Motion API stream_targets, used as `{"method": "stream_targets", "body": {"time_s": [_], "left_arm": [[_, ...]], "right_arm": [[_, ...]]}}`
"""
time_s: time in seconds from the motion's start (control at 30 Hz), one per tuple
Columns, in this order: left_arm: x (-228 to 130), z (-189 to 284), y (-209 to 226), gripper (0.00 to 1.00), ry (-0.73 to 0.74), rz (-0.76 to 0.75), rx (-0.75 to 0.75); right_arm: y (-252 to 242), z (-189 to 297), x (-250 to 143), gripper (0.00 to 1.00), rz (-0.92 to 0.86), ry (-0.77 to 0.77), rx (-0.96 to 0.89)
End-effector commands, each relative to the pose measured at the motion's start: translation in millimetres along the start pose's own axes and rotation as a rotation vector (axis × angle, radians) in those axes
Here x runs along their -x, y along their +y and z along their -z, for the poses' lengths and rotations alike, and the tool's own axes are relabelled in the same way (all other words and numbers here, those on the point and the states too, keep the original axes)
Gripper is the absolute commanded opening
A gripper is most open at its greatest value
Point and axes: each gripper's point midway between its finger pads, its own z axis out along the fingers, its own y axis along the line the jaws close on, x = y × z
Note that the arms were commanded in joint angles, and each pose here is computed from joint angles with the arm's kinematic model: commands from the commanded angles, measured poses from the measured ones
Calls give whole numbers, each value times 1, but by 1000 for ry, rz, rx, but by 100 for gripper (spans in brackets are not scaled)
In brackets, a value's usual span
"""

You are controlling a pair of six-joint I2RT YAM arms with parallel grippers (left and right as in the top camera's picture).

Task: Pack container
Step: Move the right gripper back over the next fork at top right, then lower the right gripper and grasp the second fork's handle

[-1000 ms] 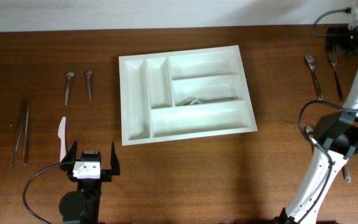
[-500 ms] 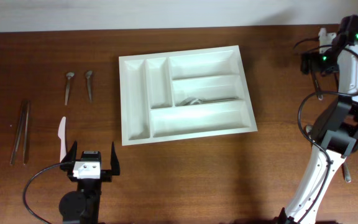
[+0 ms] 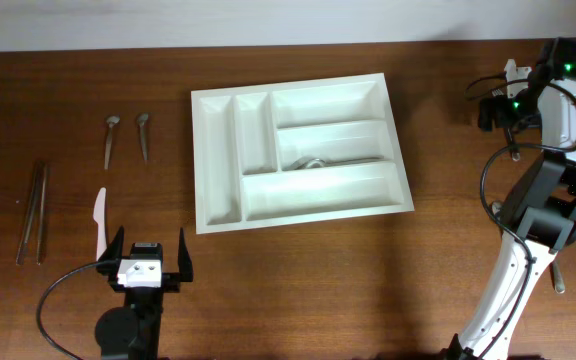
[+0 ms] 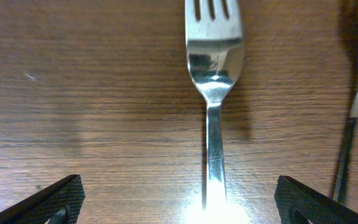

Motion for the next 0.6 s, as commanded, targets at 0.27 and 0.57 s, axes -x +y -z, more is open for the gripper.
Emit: {"method": "stream_targets", "body": {"time_s": [0.27, 0.57], "left_arm": [[-1, 0, -1, 99, 0, -16, -1], [-1, 0, -1, 99, 0, -16, -1]], "right_arm": [[-8, -23, -15, 99, -17, 25, 33], [-10, -23, -15, 100, 5, 23, 31]]}}
